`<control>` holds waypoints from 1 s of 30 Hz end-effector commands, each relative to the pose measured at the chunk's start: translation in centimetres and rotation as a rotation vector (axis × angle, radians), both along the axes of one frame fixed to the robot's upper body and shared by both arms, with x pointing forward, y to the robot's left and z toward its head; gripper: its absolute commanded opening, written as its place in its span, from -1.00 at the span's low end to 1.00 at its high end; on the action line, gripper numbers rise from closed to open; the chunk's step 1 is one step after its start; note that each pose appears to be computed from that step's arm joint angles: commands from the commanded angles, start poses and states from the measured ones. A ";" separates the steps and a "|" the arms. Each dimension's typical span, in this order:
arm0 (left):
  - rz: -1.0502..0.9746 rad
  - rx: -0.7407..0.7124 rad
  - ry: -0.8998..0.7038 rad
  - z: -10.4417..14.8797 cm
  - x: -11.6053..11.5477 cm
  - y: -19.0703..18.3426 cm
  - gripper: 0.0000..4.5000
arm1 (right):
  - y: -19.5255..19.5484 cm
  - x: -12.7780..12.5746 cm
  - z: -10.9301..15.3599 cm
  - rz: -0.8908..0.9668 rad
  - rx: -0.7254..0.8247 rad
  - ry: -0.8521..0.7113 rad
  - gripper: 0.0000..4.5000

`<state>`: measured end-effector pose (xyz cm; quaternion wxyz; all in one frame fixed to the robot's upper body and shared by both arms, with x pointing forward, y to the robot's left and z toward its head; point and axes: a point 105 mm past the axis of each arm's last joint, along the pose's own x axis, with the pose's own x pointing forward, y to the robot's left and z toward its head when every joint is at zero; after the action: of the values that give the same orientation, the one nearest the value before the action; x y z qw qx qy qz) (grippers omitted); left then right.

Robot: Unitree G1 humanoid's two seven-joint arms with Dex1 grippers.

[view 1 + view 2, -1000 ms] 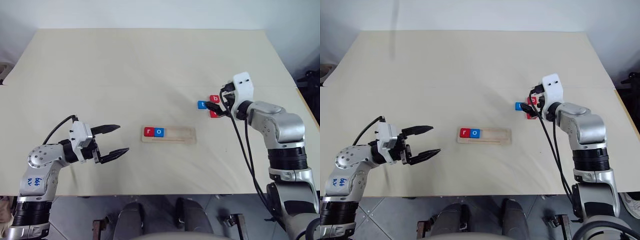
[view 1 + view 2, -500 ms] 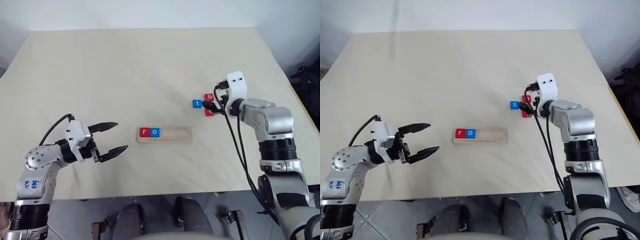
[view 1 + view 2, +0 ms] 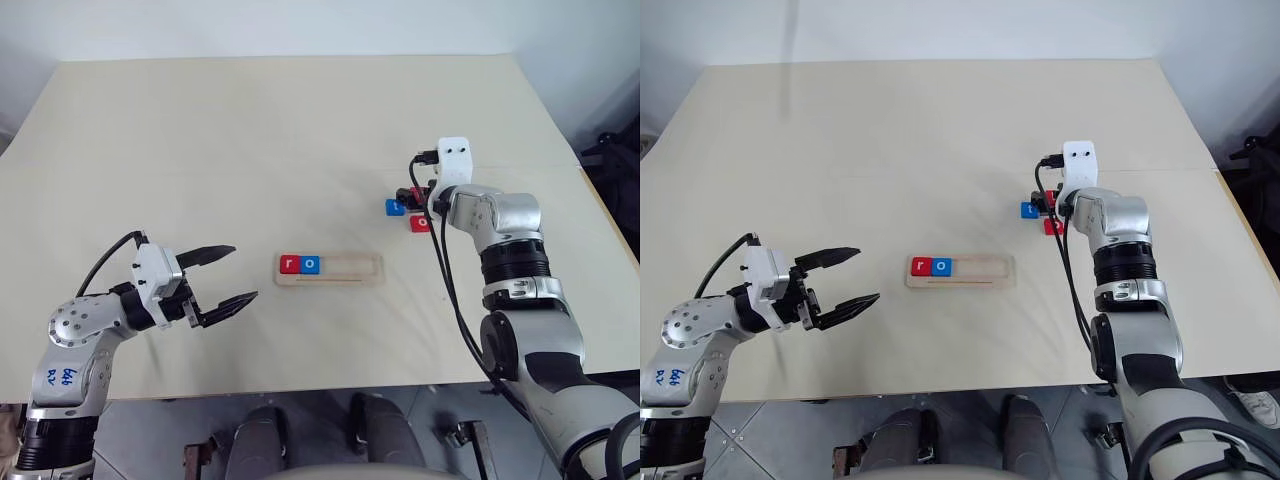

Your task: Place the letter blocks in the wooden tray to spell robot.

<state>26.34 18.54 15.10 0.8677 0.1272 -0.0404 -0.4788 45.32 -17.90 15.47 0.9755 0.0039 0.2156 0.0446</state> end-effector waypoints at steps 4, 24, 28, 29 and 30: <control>0.007 -0.007 -0.044 1.2 -0.6 0.0 0.99 | -0.3 0.3 0.7 -0.040 0.029 -0.031 1.00; -0.073 -0.018 -0.026 1.2 0.5 -1.2 1.00 | -1.7 -1.9 3.3 -0.050 -0.021 -0.091 -0.35; -0.124 -0.025 -0.013 1.1 1.0 -1.8 1.00 | -2.0 -5.0 4.1 -0.041 -0.028 -0.105 -0.35; -0.141 -0.024 -0.008 1.0 1.1 -2.0 1.00 | -1.7 -6.2 3.8 -0.028 -0.030 -0.097 -0.35; -0.153 -0.023 -0.005 1.0 1.2 -2.1 1.00 | -1.5 -7.0 3.5 -0.020 -0.032 -0.091 -0.35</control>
<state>27.72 16.78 15.66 0.8388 0.1167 -0.0457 -0.5299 39.44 -19.84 17.73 0.9817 -0.0111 0.1890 0.0216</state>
